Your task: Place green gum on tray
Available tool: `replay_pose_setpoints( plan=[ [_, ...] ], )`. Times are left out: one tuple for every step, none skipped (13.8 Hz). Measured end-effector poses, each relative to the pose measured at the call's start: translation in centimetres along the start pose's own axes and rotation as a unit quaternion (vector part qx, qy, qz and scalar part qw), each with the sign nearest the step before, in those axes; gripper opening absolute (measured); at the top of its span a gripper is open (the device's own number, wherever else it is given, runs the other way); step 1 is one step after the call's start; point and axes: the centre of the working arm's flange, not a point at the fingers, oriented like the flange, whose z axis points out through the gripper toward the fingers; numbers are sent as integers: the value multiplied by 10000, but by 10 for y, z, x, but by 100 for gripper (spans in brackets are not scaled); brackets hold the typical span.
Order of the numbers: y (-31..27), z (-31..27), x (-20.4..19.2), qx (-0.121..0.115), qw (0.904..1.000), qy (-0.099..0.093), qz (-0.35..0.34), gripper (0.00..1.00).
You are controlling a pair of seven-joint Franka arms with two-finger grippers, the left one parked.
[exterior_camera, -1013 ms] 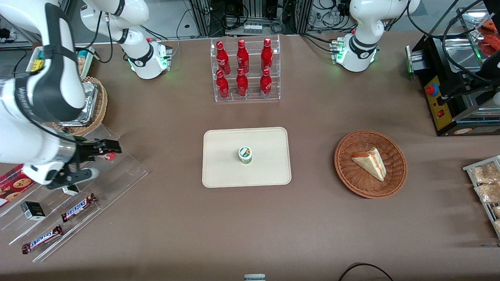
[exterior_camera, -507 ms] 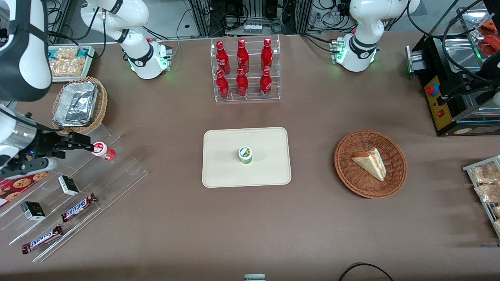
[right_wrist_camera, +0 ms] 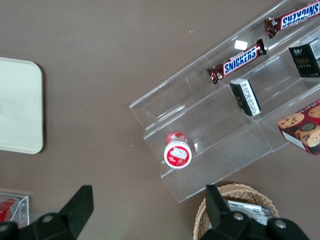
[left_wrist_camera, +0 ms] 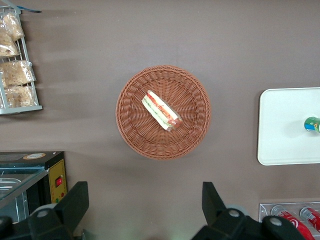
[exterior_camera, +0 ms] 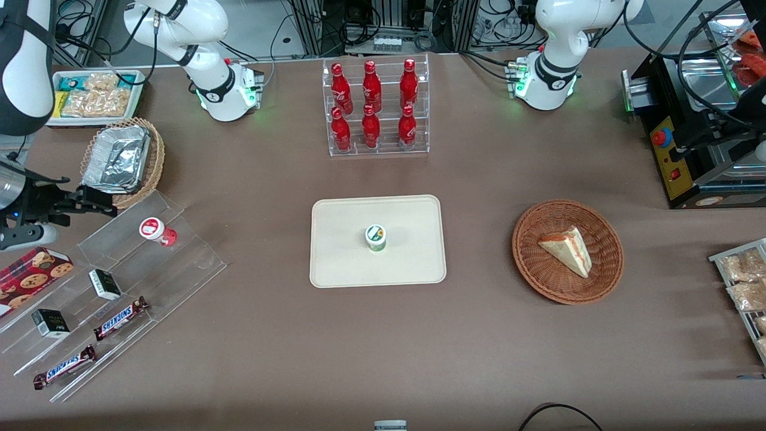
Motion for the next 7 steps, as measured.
replay_pose_setpoints(
  plan=[
    [0,-2,-2,-8,10000,-25,0,100],
    [0,-2,-5,-21,10000,-81,1,100],
    [0,-3,-8,-23,9999,-149,4,100],
    [-1,-6,-13,-7,9998,-219,16,100],
    [-2,-9,-19,14,9995,-305,60,100],
    [-5,-12,-25,32,9991,-393,170,100],
    [-8,-15,-30,42,9985,-463,273,100]
  ],
)
